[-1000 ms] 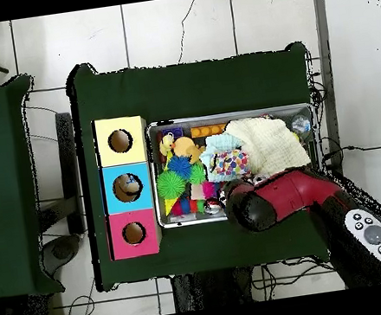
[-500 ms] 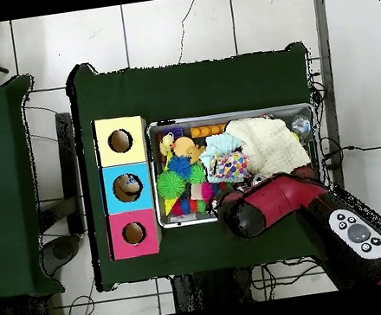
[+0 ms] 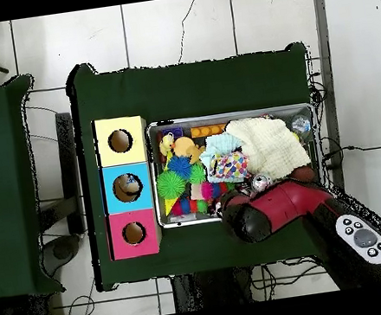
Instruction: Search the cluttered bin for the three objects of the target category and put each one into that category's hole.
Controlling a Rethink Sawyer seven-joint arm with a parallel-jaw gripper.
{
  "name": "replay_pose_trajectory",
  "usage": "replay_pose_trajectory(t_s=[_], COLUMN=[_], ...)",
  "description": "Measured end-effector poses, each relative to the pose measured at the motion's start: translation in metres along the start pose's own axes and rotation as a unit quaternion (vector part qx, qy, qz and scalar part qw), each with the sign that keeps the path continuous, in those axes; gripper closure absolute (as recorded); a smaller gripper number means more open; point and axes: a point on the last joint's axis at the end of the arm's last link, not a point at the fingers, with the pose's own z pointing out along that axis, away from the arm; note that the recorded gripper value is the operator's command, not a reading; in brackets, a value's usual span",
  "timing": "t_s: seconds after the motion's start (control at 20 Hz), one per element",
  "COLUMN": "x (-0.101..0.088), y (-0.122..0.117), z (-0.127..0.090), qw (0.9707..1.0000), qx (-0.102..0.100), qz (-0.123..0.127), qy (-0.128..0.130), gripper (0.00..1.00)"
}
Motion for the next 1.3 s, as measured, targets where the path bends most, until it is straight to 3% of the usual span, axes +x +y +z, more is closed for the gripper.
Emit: replay_pose_trajectory(t_s=[0.5,0.9,1.3], x=[0.028,0.027,0.027], y=[-0.023,-0.011,-0.007], z=[0.007,0.017,0.020], qw=[0.9991,0.9990,0.9990], qx=[-0.009,-0.020,-0.015], qz=[0.041,0.040,0.037], qy=[0.007,-0.007,-0.019], gripper=[0.00,0.00,0.00])
